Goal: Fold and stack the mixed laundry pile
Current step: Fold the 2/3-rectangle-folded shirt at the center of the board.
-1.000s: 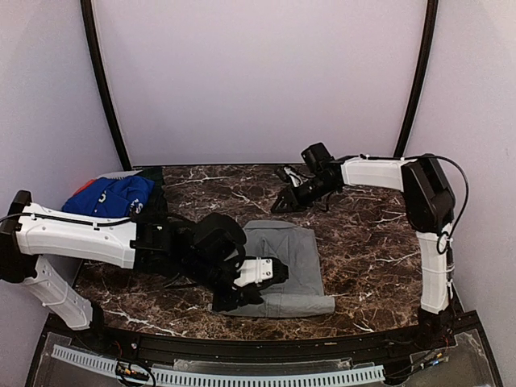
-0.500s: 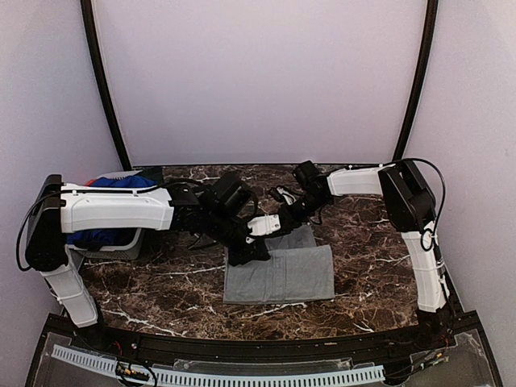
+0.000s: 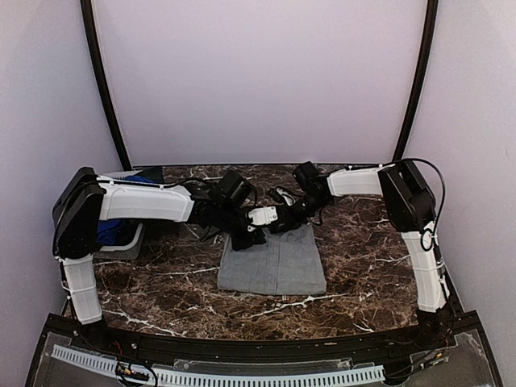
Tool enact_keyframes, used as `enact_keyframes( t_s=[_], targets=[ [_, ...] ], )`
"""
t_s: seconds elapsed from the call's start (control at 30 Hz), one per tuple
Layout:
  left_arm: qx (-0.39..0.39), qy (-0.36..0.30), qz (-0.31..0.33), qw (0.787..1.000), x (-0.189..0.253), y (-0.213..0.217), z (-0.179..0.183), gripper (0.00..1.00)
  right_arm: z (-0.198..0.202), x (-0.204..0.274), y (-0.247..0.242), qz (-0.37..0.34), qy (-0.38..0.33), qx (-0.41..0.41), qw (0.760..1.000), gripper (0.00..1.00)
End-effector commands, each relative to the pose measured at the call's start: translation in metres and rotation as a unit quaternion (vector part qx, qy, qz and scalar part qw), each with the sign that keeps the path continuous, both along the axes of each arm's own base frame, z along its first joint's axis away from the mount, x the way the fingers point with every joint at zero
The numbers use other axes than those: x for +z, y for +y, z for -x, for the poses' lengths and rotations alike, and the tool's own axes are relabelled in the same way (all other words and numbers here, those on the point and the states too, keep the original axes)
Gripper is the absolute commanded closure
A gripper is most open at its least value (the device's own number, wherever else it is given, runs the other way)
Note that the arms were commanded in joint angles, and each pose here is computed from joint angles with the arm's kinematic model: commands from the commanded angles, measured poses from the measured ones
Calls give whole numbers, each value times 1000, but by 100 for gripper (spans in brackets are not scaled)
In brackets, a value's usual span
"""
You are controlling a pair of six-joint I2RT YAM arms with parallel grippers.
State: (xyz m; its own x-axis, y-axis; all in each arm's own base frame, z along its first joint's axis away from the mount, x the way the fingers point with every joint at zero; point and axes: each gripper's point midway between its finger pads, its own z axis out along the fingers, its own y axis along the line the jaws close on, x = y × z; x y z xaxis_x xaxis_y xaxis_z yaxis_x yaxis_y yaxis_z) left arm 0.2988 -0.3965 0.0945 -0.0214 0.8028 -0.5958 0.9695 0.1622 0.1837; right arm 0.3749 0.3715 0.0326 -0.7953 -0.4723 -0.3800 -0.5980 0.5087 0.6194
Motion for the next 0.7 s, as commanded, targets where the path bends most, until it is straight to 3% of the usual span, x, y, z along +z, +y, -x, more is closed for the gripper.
enact_keyframes(
  t_s=[0.0,0.33,0.53,0.67],
  targets=[
    [-2,-34,2,999,-16,-6,-17,86,15,-8,4,-2,17,16,1000,90],
    [8,57,-21,998,-63,9,28,83,48,-15,-1,9,29,21,999,91],
    [-8,106,-36,994,-63,2,92,81,76,-1,0,10,22,37,999,89],
    [2,145,-27,989,-42,5,113,70,74,29,-1,1,-4,34,999,81]
  ],
)
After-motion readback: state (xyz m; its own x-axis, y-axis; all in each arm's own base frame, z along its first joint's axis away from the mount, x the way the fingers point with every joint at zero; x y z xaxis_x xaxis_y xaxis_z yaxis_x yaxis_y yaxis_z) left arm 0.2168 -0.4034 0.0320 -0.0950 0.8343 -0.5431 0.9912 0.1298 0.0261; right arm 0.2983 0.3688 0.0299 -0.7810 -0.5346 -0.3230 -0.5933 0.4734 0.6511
